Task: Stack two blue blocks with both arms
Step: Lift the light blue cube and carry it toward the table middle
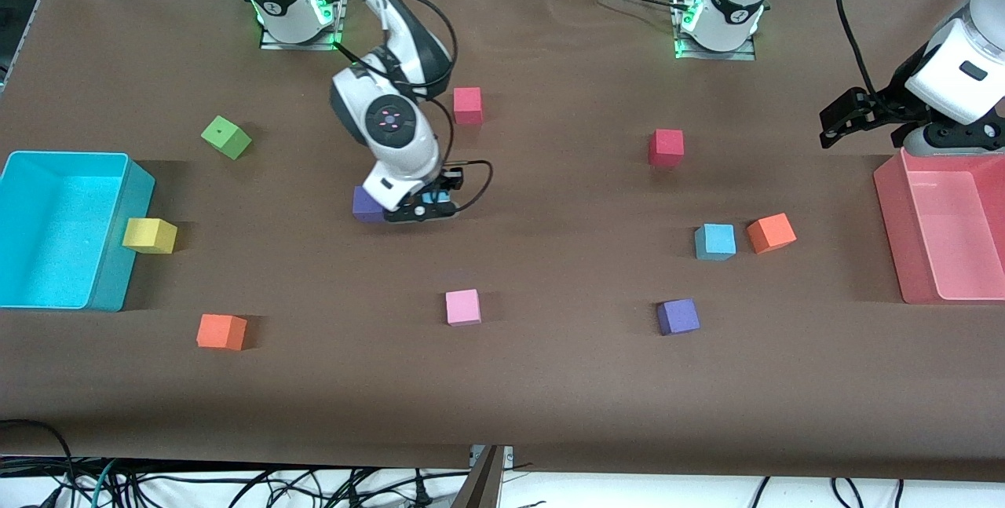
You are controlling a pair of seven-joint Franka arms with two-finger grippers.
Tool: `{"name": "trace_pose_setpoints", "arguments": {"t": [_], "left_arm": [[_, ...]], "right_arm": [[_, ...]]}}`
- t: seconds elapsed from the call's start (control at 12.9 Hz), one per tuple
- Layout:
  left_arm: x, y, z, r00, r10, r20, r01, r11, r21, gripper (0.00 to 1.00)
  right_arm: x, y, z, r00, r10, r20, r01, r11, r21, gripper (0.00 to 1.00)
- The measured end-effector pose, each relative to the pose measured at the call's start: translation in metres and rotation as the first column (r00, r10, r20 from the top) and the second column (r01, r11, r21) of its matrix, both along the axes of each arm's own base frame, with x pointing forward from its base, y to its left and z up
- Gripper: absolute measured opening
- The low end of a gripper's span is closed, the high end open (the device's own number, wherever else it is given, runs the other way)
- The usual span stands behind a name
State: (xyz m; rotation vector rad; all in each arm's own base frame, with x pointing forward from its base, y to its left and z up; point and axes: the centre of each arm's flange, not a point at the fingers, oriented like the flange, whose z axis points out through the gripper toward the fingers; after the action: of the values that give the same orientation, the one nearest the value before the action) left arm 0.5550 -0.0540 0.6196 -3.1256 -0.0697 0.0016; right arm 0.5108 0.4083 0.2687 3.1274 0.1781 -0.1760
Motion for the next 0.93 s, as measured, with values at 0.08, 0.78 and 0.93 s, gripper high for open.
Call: {"name": "trace_pose_setpoints", "arguments": {"t": [0.08, 0.78, 0.93], "left_arm": [[0.000, 0.000, 0.000, 1.000, 0.000, 0.000, 0.000, 1.000, 0.000, 1.00], [0.000, 0.000, -0.001, 1.000, 0.001, -0.001, -0.001, 1.000, 0.000, 1.00], [0.000, 0.000, -0.001, 1.000, 0.001, -0.001, -0.001, 1.000, 0.000, 1.00]], "right_arm": [[-0.004, 0.014, -0.006, 1.000, 0.006, -0.002, -0.006, 1.000, -0.001, 0.54], [-0.030, 0.085, -0.055, 0.999, 0.008, -0.033, -0.009, 1.000, -0.023, 0.54], [-0.030, 0.087, -0.058, 0.999, 0.009, -0.034, -0.010, 1.000, -0.024, 0.54]]}}
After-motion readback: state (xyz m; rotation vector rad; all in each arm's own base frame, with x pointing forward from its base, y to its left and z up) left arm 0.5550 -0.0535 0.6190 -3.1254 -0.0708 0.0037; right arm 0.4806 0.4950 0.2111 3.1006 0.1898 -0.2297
